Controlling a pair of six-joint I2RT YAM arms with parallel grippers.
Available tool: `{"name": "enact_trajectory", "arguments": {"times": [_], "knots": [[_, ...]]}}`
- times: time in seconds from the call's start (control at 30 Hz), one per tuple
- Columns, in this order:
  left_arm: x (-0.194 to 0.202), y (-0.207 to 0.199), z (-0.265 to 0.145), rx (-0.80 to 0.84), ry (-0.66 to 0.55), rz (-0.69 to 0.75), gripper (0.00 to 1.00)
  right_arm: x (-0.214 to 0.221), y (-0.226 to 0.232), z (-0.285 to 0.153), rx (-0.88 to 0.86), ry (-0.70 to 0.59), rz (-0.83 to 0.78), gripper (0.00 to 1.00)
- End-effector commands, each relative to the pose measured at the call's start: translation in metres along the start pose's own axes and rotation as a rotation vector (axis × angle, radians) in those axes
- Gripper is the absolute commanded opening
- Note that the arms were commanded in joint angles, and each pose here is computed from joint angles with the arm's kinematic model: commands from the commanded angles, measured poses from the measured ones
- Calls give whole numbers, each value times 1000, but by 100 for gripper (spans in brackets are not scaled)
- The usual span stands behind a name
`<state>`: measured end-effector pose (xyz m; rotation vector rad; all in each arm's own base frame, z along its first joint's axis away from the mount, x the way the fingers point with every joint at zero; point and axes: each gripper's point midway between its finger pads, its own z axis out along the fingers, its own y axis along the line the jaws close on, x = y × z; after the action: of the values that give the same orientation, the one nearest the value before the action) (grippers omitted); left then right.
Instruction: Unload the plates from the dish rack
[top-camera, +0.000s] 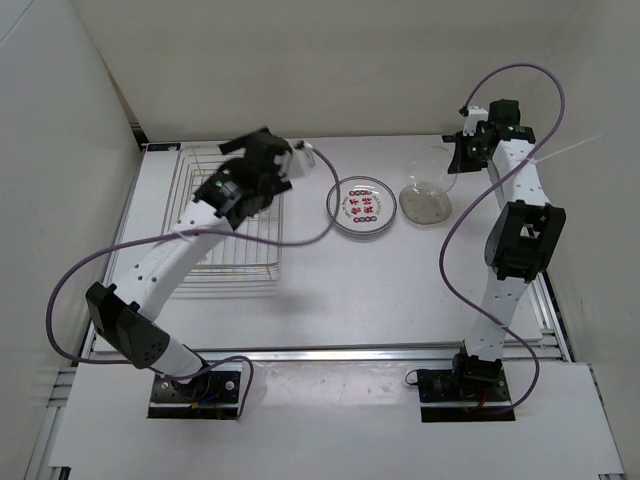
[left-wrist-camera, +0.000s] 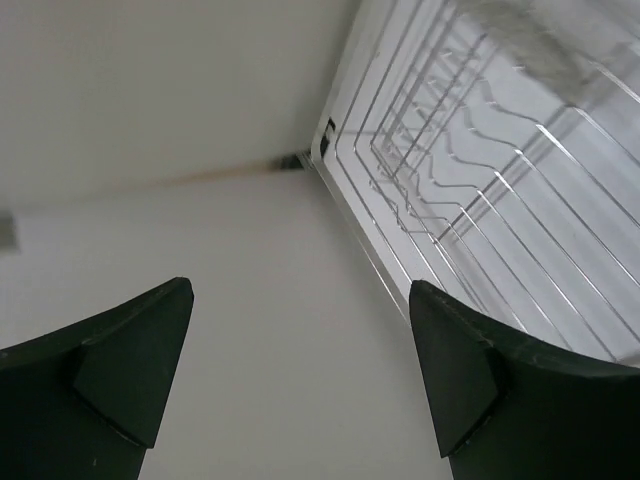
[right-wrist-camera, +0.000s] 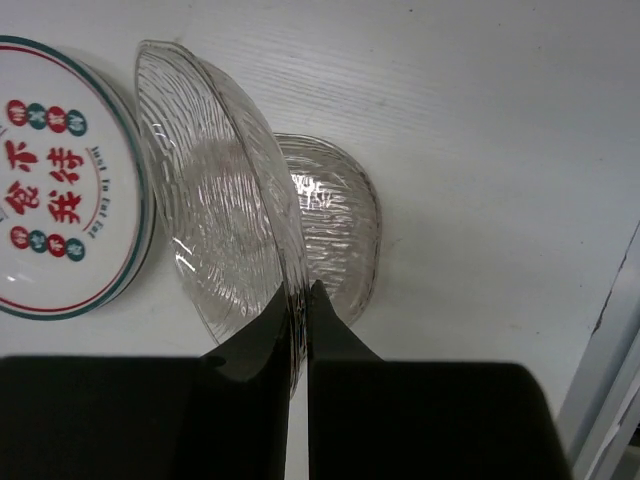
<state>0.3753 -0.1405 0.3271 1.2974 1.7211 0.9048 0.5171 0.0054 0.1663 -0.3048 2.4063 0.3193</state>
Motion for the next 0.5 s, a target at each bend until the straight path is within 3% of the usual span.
{"name": "enact_trajectory", "arguments": {"times": [0.0, 0.17, 0.33, 0.47], "knots": [[30, 26, 9, 32, 22, -292, 100, -16, 3, 1, -66, -25, -45, 0], [47, 9, 33, 186, -10, -595, 100, -13, 7, 11, -125, -1, -75, 0], [35, -25, 46, 405, -73, -731, 100, 9, 8, 26, -153, 58, -53, 0], [29, -30, 50, 478, -106, -791, 100, 33, 10, 37, -182, 114, -31, 0]]}}
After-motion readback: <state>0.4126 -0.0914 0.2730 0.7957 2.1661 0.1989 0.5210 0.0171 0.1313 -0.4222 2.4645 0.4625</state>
